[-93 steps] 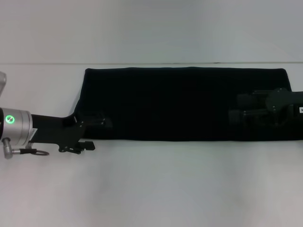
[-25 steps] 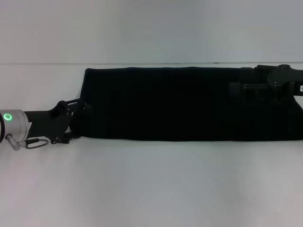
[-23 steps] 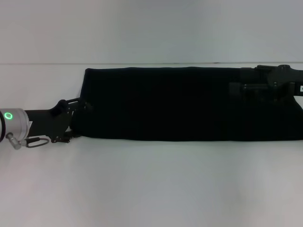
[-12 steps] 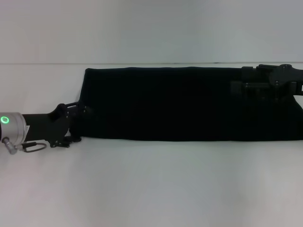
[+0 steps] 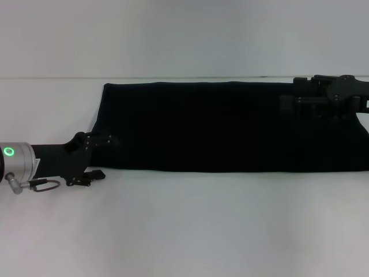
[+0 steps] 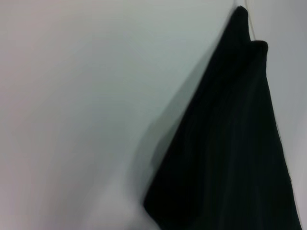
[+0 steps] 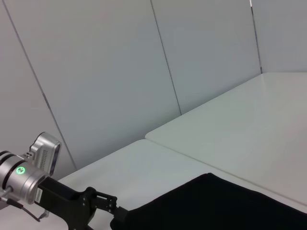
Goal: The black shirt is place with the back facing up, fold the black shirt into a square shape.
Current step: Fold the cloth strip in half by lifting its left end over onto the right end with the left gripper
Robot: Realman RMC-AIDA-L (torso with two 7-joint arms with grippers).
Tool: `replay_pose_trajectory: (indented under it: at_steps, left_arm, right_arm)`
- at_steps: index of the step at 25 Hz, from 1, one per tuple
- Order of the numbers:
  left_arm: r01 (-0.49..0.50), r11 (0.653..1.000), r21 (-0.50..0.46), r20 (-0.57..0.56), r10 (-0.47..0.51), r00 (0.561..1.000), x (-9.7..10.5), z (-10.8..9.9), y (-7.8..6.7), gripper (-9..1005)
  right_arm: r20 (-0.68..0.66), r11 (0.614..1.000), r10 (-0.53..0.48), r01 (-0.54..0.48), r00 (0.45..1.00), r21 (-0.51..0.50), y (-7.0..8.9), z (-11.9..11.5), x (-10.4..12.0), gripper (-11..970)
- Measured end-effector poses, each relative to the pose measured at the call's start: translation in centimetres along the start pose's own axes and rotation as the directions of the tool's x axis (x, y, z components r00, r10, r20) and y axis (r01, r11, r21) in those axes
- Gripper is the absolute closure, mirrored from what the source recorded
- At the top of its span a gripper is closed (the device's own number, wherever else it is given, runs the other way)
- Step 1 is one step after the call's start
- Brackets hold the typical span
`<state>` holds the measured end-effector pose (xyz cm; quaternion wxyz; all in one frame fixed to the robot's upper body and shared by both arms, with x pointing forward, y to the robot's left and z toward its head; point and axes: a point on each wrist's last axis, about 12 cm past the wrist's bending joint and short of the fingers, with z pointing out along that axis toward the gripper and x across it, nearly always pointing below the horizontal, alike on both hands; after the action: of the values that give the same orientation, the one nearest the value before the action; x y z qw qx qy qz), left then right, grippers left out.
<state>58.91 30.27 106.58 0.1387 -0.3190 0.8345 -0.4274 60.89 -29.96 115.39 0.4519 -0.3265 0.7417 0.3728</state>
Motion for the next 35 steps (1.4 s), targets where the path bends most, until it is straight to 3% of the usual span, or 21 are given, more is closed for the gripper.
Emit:
replay_pose_trajectory:
  at_steps: [35]
  left_arm:
    - [-0.049, 0.998, -0.027, 0.103, 0.051, 0.993, -1.3, 0.5, -0.8, 65]
  right_arm:
    - [0.024, 1.0, 0.007, -0.007, 1.0, -0.002, 0.0, -0.2, -0.1, 121]
